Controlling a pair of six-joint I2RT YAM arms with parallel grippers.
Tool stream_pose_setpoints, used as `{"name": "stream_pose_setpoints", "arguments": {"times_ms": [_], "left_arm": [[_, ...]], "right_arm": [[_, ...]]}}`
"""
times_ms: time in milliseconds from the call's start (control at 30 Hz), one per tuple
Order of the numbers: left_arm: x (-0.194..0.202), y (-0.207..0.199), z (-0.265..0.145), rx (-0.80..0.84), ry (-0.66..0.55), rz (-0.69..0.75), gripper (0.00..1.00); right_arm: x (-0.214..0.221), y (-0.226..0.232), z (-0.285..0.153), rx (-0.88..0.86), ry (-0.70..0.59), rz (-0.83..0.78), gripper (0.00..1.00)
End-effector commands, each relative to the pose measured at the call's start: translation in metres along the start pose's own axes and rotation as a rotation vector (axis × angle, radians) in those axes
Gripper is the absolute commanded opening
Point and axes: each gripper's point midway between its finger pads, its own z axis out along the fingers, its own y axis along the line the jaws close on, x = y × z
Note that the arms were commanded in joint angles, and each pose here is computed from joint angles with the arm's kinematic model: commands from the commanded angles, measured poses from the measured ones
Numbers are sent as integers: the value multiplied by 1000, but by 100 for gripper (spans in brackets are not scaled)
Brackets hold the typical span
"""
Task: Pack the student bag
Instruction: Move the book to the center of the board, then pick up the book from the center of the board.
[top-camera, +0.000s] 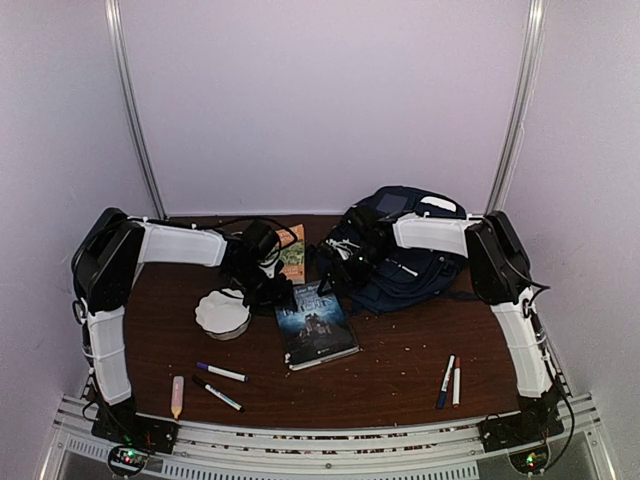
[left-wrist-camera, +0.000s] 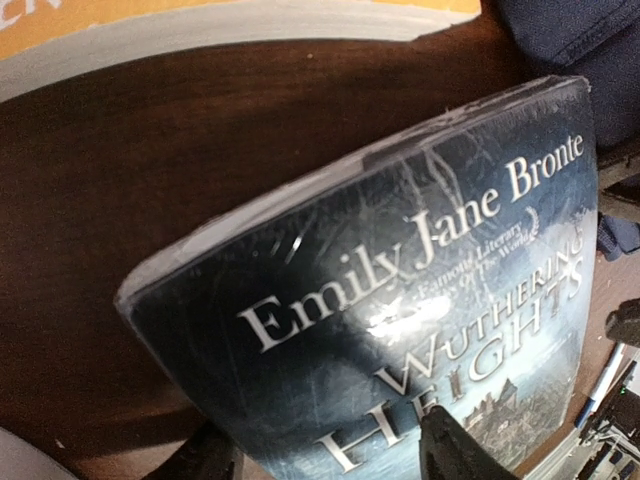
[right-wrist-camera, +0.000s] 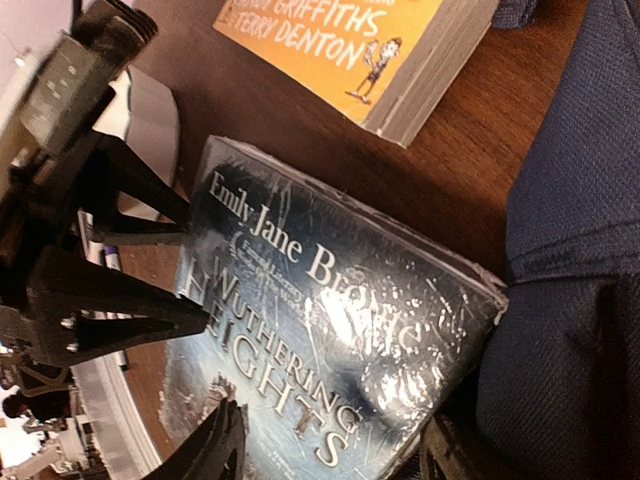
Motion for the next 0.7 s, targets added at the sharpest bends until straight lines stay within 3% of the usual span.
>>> {"name": "stream_pose_setpoints", "arguments": {"times_ms": [0,200,333,500,667], "left_arm": [[-10,-30,6,112,-11,56,62],[-13,-27,5,89,-25,64,62],[-15,-26,3,82,-42,66,61],[-21,-31,-5,104,-96,89,61],[-28,-37,-17,134,-169,112,60]], "right_arm": [[-9,32,-2,-248,-35,84,59],[-36,92,-55,-395,-165,-1,54],[-37,103,-67,-423,-190,-19,50],[-30,80,-48,-357,-163,12,46],[-27,56,-33,-255,-128,22,33]]}}
